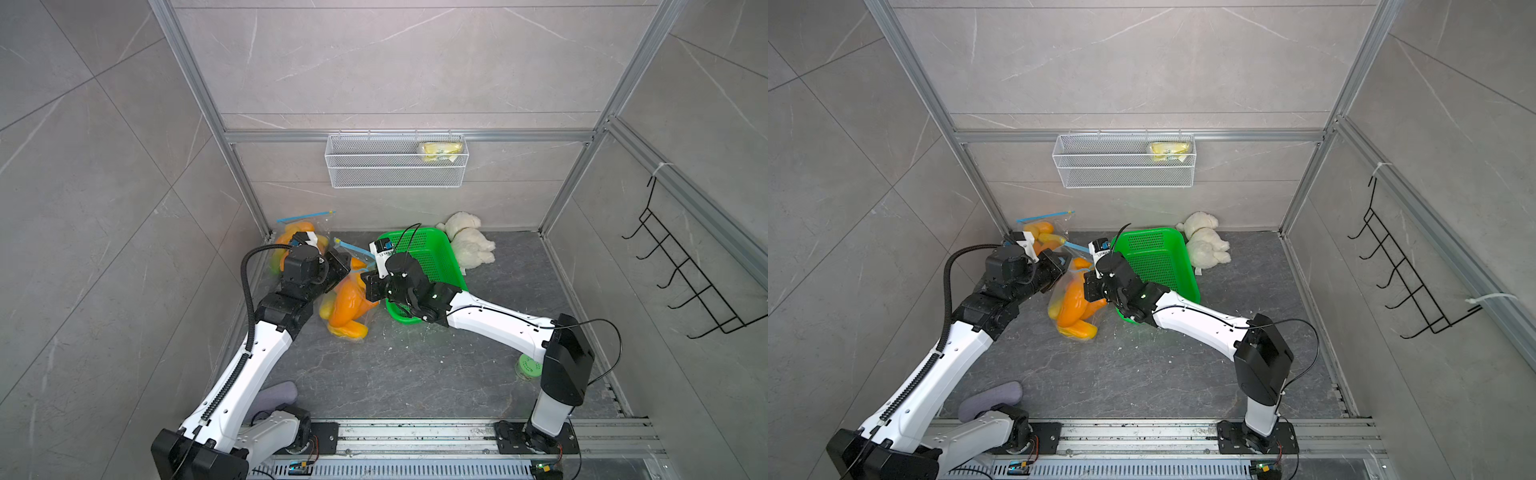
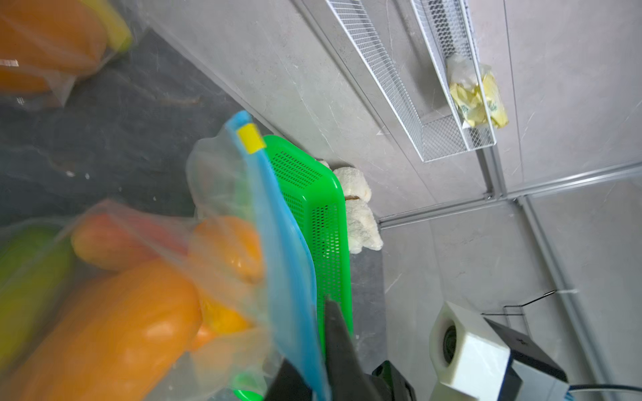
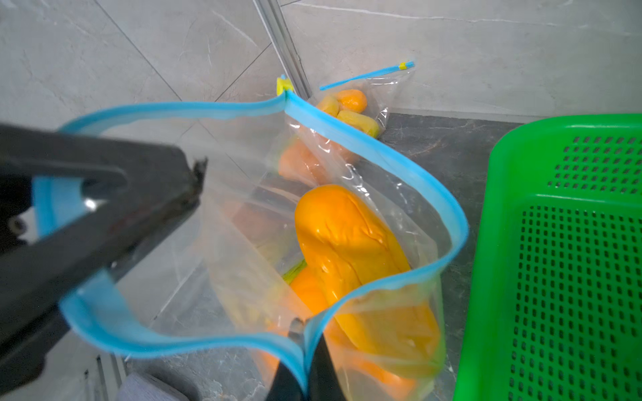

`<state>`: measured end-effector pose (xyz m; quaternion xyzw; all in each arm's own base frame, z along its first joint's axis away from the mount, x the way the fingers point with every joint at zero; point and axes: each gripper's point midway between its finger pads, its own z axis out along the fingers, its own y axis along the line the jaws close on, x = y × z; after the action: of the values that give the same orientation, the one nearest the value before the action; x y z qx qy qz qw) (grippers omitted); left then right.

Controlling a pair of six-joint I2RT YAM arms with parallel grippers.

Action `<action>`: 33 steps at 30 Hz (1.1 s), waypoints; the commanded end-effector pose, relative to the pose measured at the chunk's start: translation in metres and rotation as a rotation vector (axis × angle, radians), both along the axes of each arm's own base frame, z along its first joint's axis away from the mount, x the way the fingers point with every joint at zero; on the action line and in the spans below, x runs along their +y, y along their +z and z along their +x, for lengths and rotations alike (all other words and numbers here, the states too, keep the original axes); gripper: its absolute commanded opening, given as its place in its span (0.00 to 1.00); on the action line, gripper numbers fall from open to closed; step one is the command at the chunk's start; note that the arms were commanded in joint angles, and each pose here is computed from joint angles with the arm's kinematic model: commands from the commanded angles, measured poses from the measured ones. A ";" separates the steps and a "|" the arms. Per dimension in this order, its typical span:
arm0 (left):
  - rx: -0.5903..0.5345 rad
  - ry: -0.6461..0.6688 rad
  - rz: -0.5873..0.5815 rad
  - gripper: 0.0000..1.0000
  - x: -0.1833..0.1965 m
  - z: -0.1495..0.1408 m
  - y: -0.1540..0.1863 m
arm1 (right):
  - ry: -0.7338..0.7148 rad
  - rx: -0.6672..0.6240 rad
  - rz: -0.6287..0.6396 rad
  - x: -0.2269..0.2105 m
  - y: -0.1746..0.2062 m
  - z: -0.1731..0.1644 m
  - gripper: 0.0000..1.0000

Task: Place the mango in a zip-top bag and seal the zipper
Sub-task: Adjust the zipper food storage bag at the center of the board.

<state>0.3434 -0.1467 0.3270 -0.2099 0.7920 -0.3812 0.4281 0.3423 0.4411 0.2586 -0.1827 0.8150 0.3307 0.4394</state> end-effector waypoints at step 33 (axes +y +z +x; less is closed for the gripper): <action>-0.695 -0.694 0.243 0.88 0.004 -0.013 -0.029 | 0.388 -0.003 -0.051 -0.140 0.011 -0.036 0.00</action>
<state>0.3477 -0.1359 0.2767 0.1771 0.7203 -0.4638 0.4843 0.3135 0.3079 0.2671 -0.3406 0.7791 0.3796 0.3646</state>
